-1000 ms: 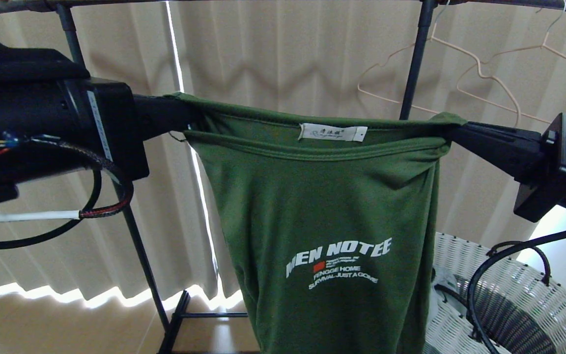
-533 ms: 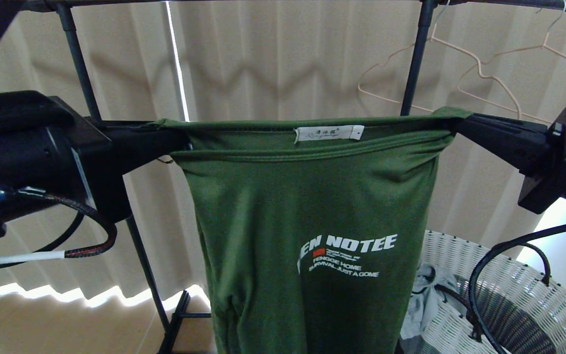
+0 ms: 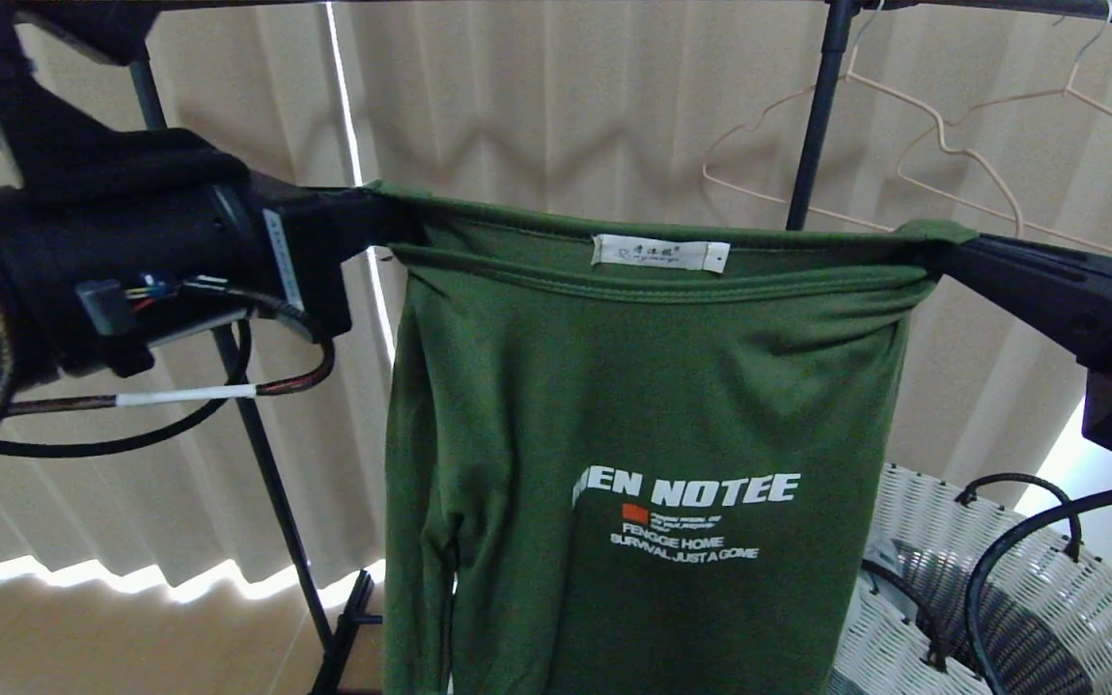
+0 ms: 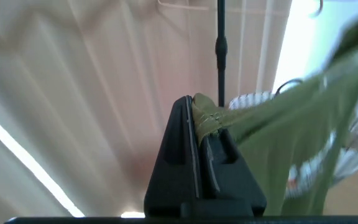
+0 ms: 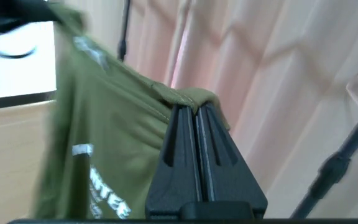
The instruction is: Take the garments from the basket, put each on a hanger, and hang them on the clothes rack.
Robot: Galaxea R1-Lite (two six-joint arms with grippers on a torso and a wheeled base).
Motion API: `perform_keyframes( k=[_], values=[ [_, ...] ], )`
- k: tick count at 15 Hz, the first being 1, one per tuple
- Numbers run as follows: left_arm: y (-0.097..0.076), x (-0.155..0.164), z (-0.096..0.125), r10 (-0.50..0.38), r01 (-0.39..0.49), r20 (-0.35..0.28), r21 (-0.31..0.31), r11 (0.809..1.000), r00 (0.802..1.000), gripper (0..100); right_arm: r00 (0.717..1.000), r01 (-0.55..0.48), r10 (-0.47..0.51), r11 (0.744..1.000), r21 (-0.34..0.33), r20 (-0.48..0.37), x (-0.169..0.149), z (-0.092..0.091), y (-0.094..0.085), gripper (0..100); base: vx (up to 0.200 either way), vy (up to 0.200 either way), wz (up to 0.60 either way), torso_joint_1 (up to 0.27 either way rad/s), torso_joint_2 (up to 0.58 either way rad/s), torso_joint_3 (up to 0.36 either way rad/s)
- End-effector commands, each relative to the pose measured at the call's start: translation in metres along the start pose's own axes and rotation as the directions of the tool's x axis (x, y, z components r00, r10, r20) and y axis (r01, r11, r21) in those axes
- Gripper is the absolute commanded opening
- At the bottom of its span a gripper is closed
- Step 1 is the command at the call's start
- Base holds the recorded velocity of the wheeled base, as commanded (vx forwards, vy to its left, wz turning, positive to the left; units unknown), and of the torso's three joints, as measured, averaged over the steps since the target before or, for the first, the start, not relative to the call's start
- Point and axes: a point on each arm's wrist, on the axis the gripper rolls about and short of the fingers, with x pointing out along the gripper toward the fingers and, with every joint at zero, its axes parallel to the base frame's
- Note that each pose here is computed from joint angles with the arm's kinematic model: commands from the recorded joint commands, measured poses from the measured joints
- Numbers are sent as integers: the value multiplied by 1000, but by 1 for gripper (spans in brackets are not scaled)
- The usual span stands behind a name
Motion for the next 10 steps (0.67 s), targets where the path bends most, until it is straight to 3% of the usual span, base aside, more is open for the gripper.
perform_keyframes(
  k=[1,6,10],
  values=[
    [1,36,-9,-3,1,-30,-54,999,1000,0,999,-44,44,999,-1,2,-8,-2,5,0,0,0,0,0,0,0],
    [16,78,-12,4,-7,-43,-73,997,999,0,992,-128,128,992,13,-8,-5,-6,11,0,0,0,0,0,0,0],
    [16,70,-15,0,-5,-67,-75,997,998,0,994,-102,103,995,20,-40,4,-13,5,0,0,0,0,0,0,0]
  ],
)
